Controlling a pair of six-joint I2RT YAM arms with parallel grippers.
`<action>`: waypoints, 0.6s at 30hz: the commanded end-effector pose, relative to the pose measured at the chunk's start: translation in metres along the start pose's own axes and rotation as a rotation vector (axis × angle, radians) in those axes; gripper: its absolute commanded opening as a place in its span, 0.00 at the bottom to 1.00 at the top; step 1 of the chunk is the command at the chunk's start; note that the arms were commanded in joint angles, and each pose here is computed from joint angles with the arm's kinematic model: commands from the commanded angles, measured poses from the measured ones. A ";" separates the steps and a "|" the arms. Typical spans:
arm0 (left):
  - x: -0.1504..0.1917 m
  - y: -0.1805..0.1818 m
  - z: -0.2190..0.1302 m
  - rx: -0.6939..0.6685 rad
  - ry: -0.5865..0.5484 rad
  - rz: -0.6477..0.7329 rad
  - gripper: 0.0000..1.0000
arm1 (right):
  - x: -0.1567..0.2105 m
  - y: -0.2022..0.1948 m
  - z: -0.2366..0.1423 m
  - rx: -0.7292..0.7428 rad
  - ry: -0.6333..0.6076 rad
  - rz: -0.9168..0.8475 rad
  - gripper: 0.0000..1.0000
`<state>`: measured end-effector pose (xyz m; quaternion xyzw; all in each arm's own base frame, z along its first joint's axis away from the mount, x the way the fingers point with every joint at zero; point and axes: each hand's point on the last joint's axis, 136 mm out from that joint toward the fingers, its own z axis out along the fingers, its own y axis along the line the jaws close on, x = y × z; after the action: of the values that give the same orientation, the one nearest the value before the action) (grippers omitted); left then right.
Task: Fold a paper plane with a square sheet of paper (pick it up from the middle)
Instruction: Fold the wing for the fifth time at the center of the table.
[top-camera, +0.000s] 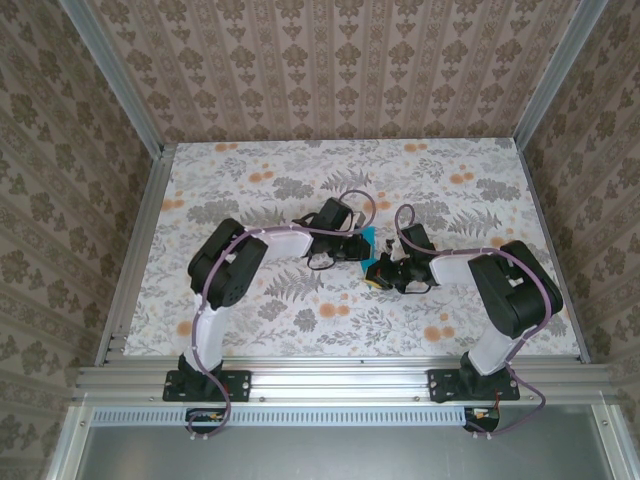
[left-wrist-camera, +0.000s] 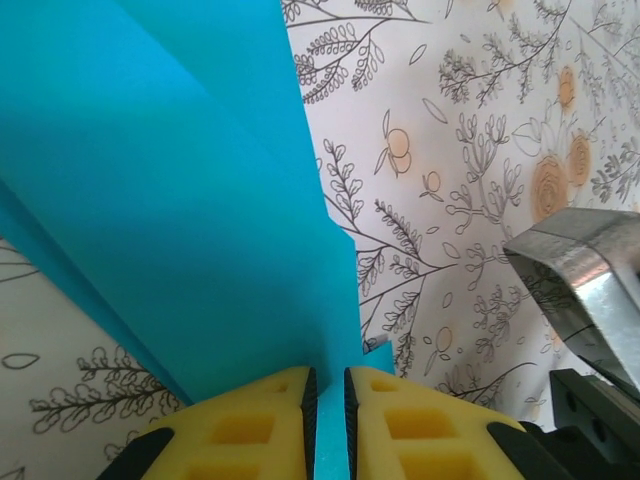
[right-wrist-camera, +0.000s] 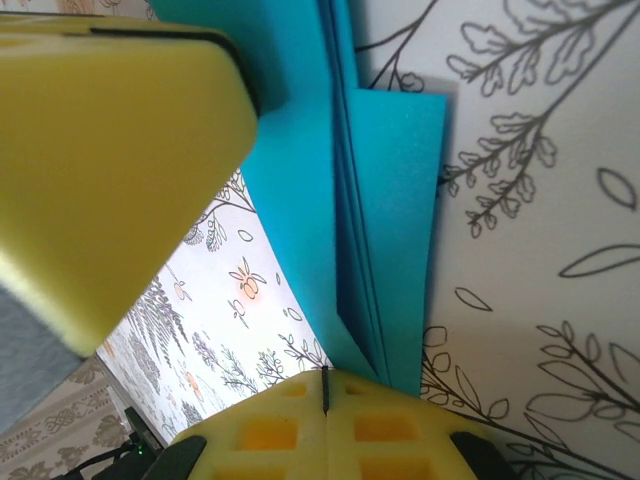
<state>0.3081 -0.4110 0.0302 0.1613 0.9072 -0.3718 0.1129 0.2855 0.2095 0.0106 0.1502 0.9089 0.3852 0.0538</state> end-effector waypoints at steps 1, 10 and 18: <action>-0.007 0.007 0.005 -0.019 -0.012 0.033 0.19 | 0.031 -0.061 0.005 0.204 0.085 0.145 0.06; -0.016 0.025 0.007 -0.098 -0.007 0.066 0.19 | 0.039 -0.068 0.004 0.233 0.115 0.155 0.06; -0.036 0.053 0.008 -0.155 -0.011 0.076 0.19 | 0.051 -0.077 -0.001 0.266 0.150 0.162 0.05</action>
<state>0.3352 -0.4116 0.0265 0.1895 0.9097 -0.3470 0.1271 0.2832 0.2092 0.0092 0.1445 0.9112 0.3831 0.0460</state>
